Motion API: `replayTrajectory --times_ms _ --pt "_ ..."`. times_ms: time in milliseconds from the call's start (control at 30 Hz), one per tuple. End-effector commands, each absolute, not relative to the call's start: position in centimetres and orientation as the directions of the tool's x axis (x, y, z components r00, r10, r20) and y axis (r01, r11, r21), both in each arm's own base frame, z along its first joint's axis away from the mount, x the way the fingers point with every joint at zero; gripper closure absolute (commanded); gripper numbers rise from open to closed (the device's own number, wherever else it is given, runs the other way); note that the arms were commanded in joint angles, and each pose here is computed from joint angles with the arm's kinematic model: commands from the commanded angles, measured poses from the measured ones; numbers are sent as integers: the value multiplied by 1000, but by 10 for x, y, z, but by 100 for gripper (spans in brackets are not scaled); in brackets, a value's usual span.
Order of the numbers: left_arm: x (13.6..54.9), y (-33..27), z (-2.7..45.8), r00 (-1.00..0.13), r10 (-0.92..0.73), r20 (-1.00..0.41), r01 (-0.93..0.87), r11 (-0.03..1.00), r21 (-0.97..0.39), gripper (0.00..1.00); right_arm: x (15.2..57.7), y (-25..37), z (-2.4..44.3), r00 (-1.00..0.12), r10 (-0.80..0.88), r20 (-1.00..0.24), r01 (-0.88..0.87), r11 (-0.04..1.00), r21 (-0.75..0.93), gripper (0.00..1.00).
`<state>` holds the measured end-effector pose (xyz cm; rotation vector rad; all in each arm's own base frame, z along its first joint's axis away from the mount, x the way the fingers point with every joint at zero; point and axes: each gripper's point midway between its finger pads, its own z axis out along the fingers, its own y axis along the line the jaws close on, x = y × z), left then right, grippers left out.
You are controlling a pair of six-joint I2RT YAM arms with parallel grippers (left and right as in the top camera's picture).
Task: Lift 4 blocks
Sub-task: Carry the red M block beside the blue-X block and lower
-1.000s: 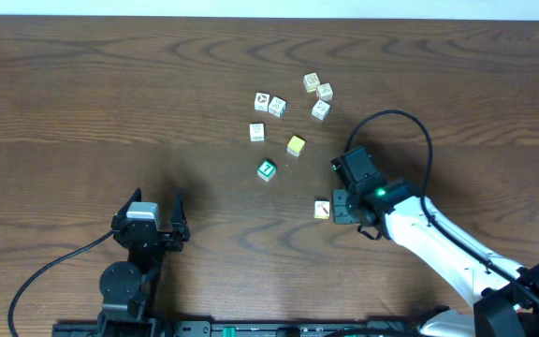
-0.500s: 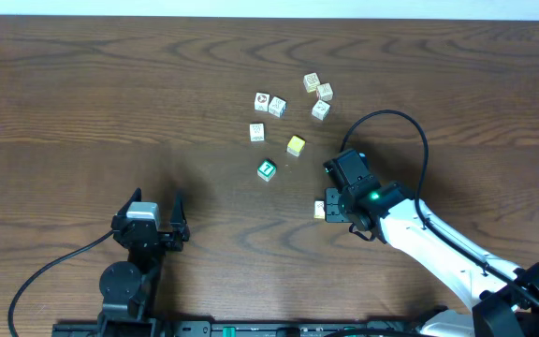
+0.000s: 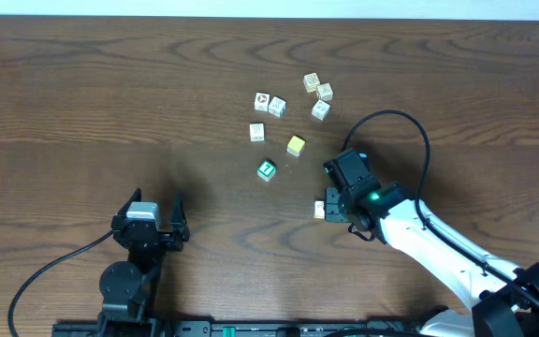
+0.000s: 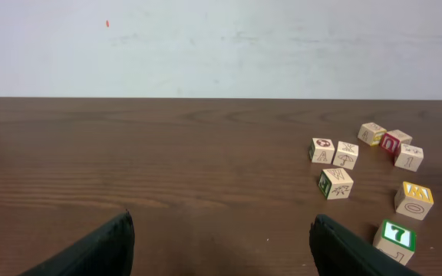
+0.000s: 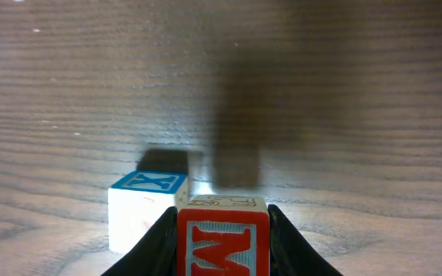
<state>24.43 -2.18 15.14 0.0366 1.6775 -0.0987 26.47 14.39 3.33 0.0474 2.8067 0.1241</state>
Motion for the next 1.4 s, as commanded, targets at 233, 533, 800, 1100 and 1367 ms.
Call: replayTrajectory --times_ms 233,533,800,1100,1367 --pt "243 -20 136 -160 -34 -986 66 997 -46 27 256 137 21 -945 56 -321 33 997 75 88" --pt "243 -20 136 -160 -34 -986 66 997 -46 27 261 132 22 -935 58 -350 45 998 44 85" --pt "243 -20 136 -160 -34 -986 66 997 -46 27 267 135 24 -926 63 -373 44 997 61 84" --pt "243 -20 136 -160 -34 -986 66 997 -46 27 264 133 13 -938 56 -342 45 998 38 85" --pt "243 -20 136 -160 -34 -986 66 997 -46 27 261 131 0 -950 48 -309 46 999 14 86"
